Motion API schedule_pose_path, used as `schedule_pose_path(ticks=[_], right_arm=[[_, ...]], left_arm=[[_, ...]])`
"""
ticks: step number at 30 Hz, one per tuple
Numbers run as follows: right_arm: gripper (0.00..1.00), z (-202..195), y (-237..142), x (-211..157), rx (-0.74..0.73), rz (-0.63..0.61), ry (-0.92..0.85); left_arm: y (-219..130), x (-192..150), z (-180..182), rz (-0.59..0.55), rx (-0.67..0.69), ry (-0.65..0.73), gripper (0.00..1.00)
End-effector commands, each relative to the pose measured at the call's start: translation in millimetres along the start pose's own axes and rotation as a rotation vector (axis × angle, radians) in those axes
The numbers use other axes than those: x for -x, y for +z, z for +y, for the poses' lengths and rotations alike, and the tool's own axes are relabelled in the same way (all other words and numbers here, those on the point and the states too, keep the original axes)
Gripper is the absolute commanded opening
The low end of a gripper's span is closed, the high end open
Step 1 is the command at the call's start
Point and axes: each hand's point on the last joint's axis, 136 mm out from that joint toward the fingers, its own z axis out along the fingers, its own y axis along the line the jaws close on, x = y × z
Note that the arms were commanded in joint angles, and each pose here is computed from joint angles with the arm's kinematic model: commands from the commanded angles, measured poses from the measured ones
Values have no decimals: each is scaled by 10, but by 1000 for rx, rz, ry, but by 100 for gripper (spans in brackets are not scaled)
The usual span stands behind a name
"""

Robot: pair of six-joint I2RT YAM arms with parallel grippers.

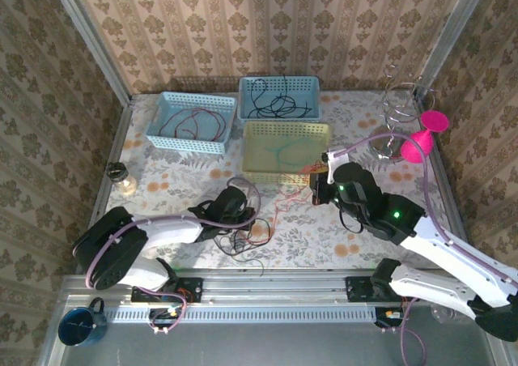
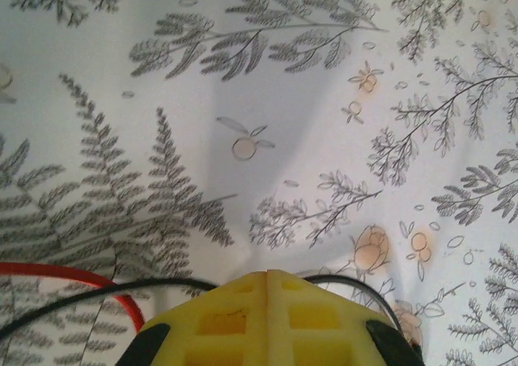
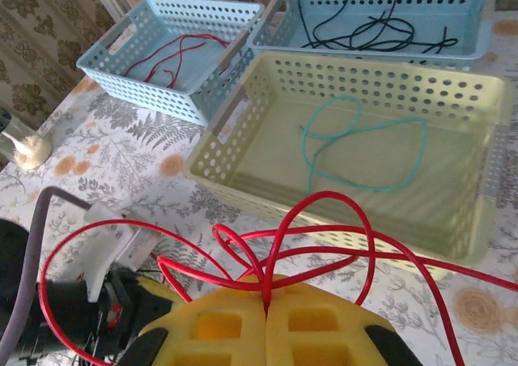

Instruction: Untangle the cables

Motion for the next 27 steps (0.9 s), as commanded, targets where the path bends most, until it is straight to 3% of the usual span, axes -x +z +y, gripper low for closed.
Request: schedule_pose_path(ticks=[1,6,10,13,20,27], right_arm=[[13,-305,25,-479,-98,107,17],[21,-487,55,-934,-120,171,83],[42,-554,52,-1070,-135,198,92],[51,-574,48,-1073,-144,201,87],[52,-466,115,-955,-120,205,49],[54,-319,342,-1094,-78,277,30]], left_arm=[[-24,81,-63,-12,-12,44,0],[-133,155,-45,-30,0,55,0],[-225,225,-46,-46,4,62,0],[-311,289,-54,-67,5,64,0],[-474,329,-45,-101,4,59,0],[-538,283,14,-107,15,41,0]])
